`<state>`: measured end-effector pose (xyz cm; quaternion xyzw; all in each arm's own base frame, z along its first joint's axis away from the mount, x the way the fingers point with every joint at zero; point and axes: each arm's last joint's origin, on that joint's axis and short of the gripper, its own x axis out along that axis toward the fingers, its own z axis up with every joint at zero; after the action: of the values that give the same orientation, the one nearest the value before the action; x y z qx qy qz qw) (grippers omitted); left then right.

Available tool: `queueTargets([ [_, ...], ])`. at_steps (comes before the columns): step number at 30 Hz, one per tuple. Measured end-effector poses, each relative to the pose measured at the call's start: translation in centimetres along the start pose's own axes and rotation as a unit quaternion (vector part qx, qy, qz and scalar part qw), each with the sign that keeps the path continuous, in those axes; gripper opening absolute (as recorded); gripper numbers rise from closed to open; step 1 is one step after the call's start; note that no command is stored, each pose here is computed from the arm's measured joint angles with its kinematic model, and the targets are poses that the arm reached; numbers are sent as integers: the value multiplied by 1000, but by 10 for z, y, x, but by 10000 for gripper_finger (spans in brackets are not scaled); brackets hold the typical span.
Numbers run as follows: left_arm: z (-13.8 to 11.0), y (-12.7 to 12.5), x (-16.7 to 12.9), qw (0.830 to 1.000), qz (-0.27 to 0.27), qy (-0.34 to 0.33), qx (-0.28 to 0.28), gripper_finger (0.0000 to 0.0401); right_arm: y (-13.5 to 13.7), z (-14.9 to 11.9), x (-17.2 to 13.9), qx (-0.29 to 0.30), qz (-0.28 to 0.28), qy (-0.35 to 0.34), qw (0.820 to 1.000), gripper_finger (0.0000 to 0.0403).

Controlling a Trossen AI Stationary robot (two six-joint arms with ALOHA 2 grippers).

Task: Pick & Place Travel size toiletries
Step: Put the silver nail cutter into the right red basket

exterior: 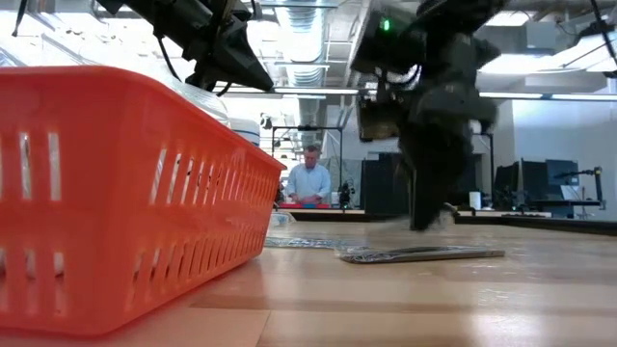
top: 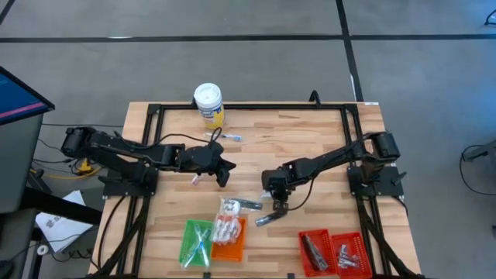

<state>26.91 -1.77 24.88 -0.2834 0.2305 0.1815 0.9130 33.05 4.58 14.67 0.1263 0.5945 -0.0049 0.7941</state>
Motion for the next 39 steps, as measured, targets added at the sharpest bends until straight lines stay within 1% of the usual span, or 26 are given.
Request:
queueTargets([
  [2,0,-1,0,1000,-2,0,0,0,2,5,-15,33,-2,-19,999,53],
  [3,0,-1,0,1000,-3,-1,0,0,2,4,-22,51,-6,-17,999,53],
  [6,0,-2,0,1000,-5,-3,-5,0,4,-2,-41,104,-18,-19,994,53],
  [10,1,-2,0,1000,-8,-6,-15,0,11,-17,-72,166,-44,-22,985,52],
  [15,2,-3,0,999,-11,-10,-40,0,27,-47,-104,222,-97,-29,970,52],
  [19,3,-4,-1,997,-14,-18,-69,0,48,-78,-122,247,-115,-35,962,52],
  [22,3,-8,-2,995,-18,-35,-93,0,65,-107,-128,272,-118,-34,954,52],
  [27,1,-18,-6,991,-31,-63,-110,0,95,-160,-132,308,-138,-15,941,52],
  [32,-3,-28,-10,987,-42,-88,-126,0,121,-205,-134,348,-134,-20,928,52],
  [36,-6,-34,-13,985,-47,-96,-135,0,136,-233,-132,367,-125,-18,922,52],
  [39,-9,-37,-15,984,-50,-98,-139,0,146,-244,-125,361,-112,2,926,52],
])
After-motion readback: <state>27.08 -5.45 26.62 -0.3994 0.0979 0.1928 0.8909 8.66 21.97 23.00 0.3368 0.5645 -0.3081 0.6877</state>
